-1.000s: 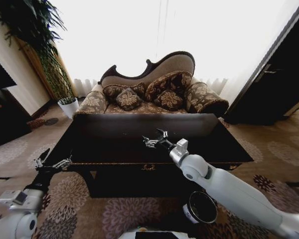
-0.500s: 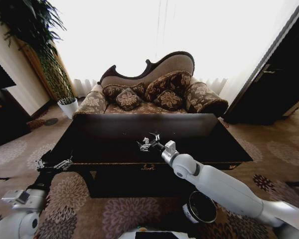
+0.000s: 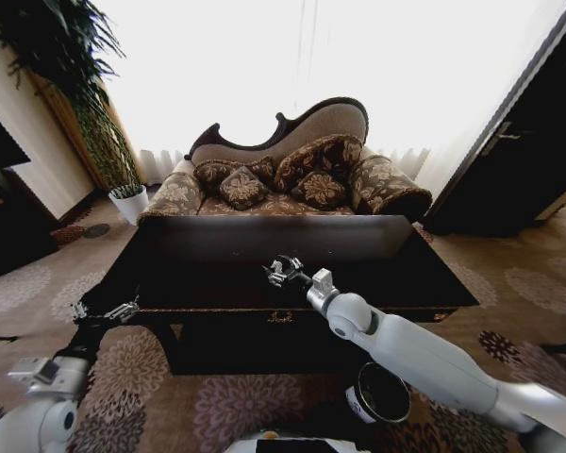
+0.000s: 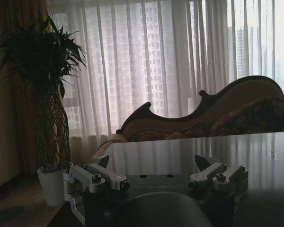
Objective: Move to the front of the table and place the trash on the table into the trash bin.
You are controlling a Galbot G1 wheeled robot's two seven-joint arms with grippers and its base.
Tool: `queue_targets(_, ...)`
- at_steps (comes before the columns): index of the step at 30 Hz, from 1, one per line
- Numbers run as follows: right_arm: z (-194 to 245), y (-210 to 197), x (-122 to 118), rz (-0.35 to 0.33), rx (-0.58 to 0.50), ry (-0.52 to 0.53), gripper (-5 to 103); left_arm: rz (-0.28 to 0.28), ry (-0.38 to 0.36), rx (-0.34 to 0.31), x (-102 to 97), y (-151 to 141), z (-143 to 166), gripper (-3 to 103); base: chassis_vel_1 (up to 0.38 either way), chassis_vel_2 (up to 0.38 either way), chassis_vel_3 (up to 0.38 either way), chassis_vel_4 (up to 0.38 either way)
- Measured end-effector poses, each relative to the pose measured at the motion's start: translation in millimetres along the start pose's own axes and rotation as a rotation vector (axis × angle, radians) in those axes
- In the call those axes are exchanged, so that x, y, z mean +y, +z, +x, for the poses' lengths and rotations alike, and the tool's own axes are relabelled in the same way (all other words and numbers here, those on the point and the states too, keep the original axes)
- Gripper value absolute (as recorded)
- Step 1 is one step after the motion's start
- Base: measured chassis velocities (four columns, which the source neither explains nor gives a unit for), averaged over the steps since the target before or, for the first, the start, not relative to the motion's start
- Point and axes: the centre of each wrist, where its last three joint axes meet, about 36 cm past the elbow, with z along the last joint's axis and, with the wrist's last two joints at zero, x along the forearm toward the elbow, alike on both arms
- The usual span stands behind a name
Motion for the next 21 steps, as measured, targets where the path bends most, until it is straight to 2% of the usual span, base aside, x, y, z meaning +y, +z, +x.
queue_targets(1,0.1,-1.3,-0.2,0.001,-0.003,-0.001,51,0.0,0.0,0.0,0.1,0.1,-0.1,100,0.0,0.0,0.0,0.0)
queue_targets(2,0.1,-1.3,-0.2,0.001,-0.003,-0.001,51,0.0,0.0,0.0,0.1,0.1,-0.1,100,0.0,0.0,0.0,0.0)
queue_targets(5,0.3,-3.8,-2.4,0.006,-0.007,-0.001,66,0.0,-0.001,0.0,0.1,0.2,-0.2,100,0.0,0.0,0.0,0.0)
queue_targets(7,0.5,-3.9,-2.9,0.007,-0.007,0.0,66,0.0,-0.001,0.0,0.1,0.2,-0.2,100,0.0,0.0,0.0,0.0)
queue_targets(11,0.8,-2.4,-3.2,0.009,-0.004,0.001,88,0.0,-0.001,0.001,0.1,0.2,-0.1,100,0.0,0.0,0.0,0.0)
queue_targets(13,0.6,-1.5,-3.4,0.011,-0.002,0.002,88,0.0,-0.001,0.001,0.1,0.3,-0.1,100,0.0,0.0,0.0,0.0)
queue_targets(15,0.4,1.0,-3.9,0.016,0.001,0.004,97,-0.001,-0.001,0.002,0.1,0.3,0.1,100,0.0,0.0,0.0,0.0)
queue_targets(21,0.1,5.4,-4.3,0.026,0.003,0.004,97,-0.005,0.0,0.002,0.1,-1.0,0.9,100,0.0,0.0,0.0,0.0)
